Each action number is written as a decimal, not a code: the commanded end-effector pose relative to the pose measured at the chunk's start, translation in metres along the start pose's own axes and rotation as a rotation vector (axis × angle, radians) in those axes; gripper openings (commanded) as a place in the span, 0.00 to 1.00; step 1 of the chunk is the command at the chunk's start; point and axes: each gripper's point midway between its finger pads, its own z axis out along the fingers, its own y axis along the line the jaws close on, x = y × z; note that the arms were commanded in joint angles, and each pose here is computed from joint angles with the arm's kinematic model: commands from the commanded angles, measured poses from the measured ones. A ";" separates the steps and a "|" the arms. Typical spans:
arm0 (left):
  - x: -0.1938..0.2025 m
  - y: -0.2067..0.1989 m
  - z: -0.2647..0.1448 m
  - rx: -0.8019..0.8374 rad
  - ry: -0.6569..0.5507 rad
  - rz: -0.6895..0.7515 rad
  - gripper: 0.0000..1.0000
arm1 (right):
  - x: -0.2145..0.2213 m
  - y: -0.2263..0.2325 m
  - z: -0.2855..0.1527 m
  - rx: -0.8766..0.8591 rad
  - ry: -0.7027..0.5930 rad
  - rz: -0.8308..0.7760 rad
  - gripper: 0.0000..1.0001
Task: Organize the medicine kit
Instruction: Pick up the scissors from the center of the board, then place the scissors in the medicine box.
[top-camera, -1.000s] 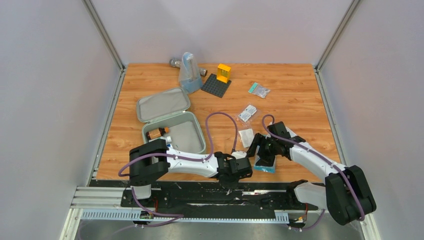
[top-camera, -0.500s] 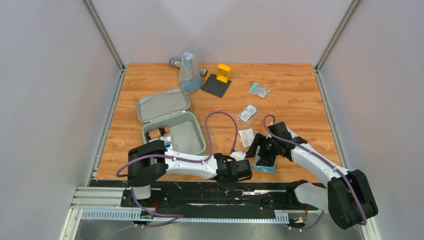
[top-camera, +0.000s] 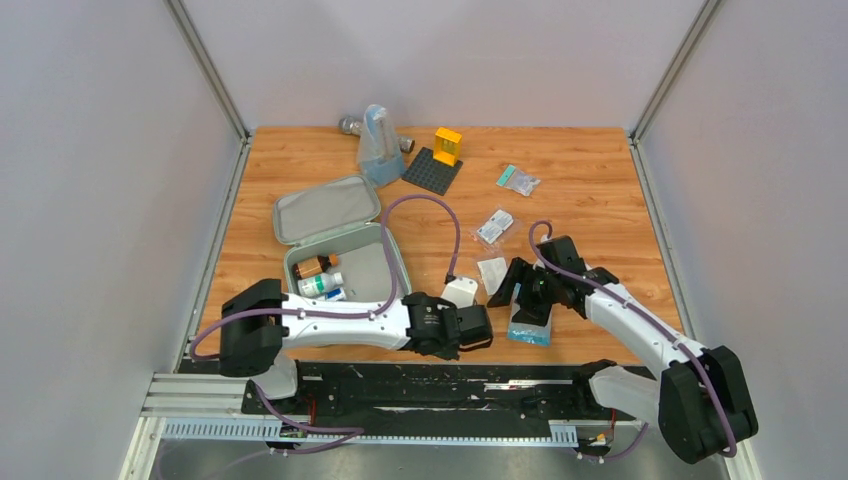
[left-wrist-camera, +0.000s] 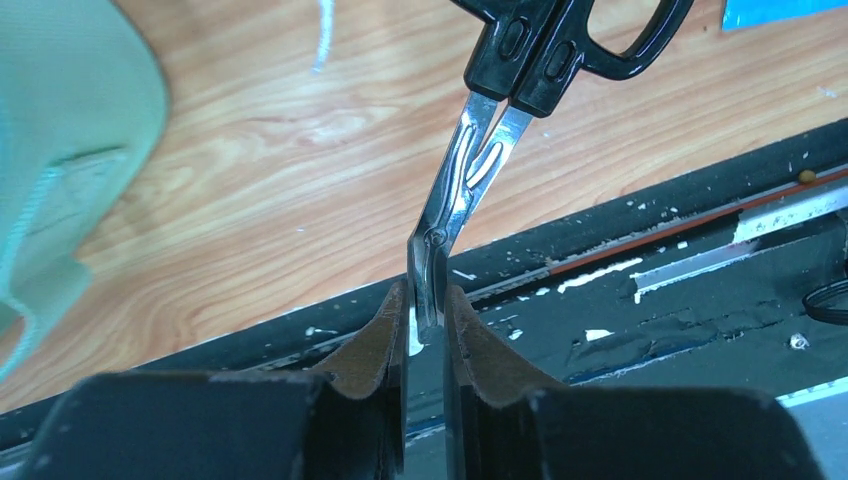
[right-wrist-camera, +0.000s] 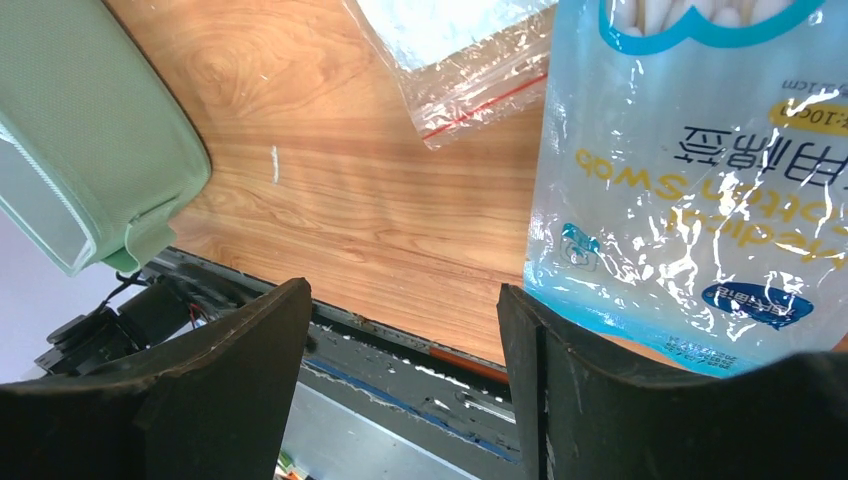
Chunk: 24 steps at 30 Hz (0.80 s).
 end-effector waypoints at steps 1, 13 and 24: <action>-0.050 0.032 -0.031 -0.053 -0.130 -0.059 0.00 | -0.017 0.019 -0.012 -0.032 -0.060 -0.042 0.71; -0.124 0.164 -0.089 -0.109 -0.342 -0.409 0.00 | -0.031 0.040 -0.024 -0.062 -0.086 -0.067 0.71; -0.118 0.220 -0.057 -0.154 -0.305 -0.653 0.00 | -0.036 0.042 -0.023 -0.045 -0.086 -0.081 0.71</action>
